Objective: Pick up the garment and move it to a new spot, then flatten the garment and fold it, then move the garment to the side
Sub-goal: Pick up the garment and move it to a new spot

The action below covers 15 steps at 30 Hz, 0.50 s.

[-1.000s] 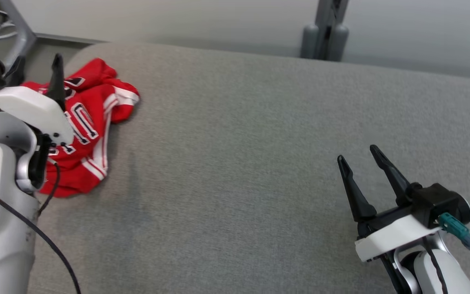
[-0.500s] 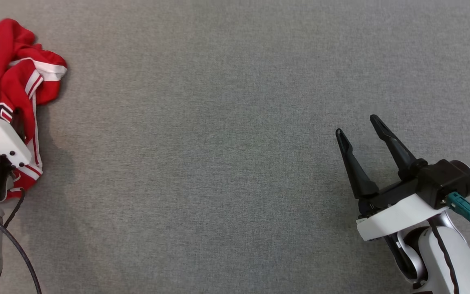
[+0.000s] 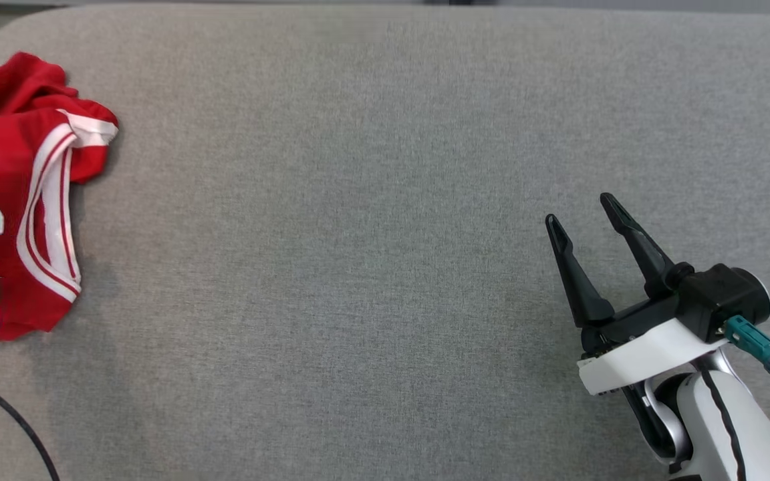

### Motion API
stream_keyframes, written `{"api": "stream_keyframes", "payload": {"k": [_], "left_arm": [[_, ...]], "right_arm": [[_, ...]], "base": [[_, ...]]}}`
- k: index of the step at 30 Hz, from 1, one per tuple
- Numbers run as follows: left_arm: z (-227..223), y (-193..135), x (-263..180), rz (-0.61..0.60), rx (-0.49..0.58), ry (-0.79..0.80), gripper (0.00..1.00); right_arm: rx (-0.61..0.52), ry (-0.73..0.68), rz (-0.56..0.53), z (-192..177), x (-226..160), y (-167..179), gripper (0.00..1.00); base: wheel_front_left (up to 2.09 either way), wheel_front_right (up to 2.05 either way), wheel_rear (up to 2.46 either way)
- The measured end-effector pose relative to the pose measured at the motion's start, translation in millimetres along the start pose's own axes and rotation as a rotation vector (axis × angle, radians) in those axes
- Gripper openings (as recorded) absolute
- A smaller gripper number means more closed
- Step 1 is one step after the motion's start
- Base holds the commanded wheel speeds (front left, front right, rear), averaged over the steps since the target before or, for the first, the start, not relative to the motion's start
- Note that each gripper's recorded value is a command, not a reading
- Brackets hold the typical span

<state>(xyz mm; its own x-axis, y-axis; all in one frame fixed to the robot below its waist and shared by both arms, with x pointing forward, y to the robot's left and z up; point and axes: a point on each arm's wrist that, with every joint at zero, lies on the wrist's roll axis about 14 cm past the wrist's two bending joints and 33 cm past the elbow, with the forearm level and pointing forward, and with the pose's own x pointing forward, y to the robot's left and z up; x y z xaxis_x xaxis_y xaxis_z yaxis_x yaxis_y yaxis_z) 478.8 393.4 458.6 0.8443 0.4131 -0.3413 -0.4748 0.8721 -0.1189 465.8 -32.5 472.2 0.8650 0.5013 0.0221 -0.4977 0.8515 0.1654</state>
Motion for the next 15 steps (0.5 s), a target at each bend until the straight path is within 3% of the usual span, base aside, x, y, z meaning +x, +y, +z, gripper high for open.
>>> {"api": "stream_keyframes", "payload": {"k": [8, 15], "left_arm": [[78.4, -13.0, -41.9, -0.083, 0.001, -0.322, 0.00], [102.6, -39.6, -97.4, -0.174, 0.027, -0.472, 0.00]], "right_arm": [[-0.008, -0.063, -0.025, 29.5, -20.5, 11.3, 1.00], [-0.026, -0.123, -0.078, 55.8, -47.1, 10.2, 1.00]], "base": [[0.00, 0.00, 0.00], [0.00, 0.00, 0.00]]}}
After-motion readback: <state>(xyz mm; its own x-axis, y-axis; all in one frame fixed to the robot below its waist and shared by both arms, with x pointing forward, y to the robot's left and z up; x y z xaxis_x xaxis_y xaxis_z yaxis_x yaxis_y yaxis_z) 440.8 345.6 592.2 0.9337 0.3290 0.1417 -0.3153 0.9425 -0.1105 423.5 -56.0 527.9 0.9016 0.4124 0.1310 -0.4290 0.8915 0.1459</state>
